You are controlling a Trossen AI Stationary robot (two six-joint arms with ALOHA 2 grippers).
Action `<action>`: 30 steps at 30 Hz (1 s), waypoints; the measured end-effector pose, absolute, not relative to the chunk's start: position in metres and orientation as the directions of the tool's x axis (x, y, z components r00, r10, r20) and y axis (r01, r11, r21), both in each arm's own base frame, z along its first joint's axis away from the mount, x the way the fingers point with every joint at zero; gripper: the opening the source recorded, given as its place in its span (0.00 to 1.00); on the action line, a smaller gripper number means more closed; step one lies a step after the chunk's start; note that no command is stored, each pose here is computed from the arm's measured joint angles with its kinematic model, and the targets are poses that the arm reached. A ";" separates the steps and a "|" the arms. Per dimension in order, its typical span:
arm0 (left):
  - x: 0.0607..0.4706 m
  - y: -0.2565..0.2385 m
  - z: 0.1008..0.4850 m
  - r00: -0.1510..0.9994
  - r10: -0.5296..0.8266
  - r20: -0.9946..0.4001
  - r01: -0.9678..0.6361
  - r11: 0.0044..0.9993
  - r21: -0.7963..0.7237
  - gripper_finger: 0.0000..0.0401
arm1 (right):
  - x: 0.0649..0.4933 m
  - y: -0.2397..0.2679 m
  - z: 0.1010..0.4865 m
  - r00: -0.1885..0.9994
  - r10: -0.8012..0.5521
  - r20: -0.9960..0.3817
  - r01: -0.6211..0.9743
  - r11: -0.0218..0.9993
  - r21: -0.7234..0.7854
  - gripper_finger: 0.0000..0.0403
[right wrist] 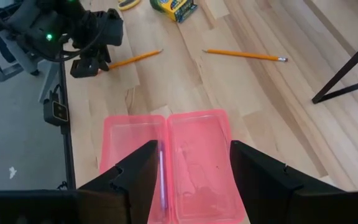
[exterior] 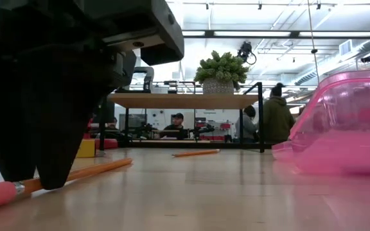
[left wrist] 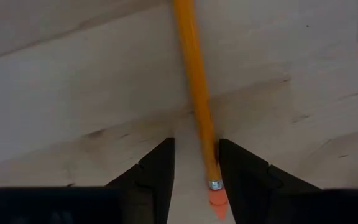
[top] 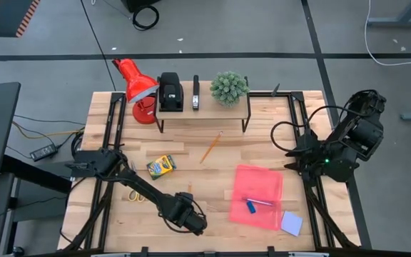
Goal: Pack school essentials
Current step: Put the bottom orange pencil into the pink supply box
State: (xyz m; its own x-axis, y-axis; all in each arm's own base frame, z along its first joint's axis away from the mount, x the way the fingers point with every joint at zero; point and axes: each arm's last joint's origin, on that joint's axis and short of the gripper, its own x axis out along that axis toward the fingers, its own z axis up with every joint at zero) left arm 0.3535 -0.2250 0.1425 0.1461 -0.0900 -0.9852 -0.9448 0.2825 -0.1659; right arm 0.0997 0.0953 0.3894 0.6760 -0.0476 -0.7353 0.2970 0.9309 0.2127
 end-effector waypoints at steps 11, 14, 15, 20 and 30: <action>0.352 -0.223 0.141 0.124 -0.065 -0.990 -0.935 0.328 -0.138 0.17 | 0.099 0.093 0.389 0.676 -0.077 -0.733 0.316 0.929 0.194 0.51; 0.351 -0.222 0.140 0.119 -0.061 -0.991 -0.935 0.330 -0.132 0.10 | 0.099 0.093 0.389 0.676 -0.077 -0.733 0.313 0.930 0.191 0.51; 0.351 -0.222 0.140 0.119 -0.059 -0.991 -0.935 0.330 -0.132 0.08 | 0.099 0.093 0.389 0.676 -0.077 -0.733 0.313 0.930 0.191 0.51; 0.351 -0.222 0.139 0.120 -0.050 -0.992 -0.932 0.338 -0.130 0.03 | 0.099 0.093 0.389 0.676 -0.078 -0.733 0.313 0.931 0.189 0.51; 0.351 -0.221 0.141 0.129 -0.039 -0.991 -0.931 0.340 -0.134 0.03 | 0.099 0.093 0.389 0.675 -0.078 -0.733 0.319 0.927 0.196 0.51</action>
State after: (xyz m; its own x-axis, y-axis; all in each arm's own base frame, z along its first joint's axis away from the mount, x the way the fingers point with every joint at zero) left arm 0.3510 -0.2213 0.1413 0.1286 -0.0392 -0.9909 -0.9307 0.3401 -0.1342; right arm 0.0988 0.0934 0.3887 0.6752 -0.0777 -0.7335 0.3194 0.9272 0.1958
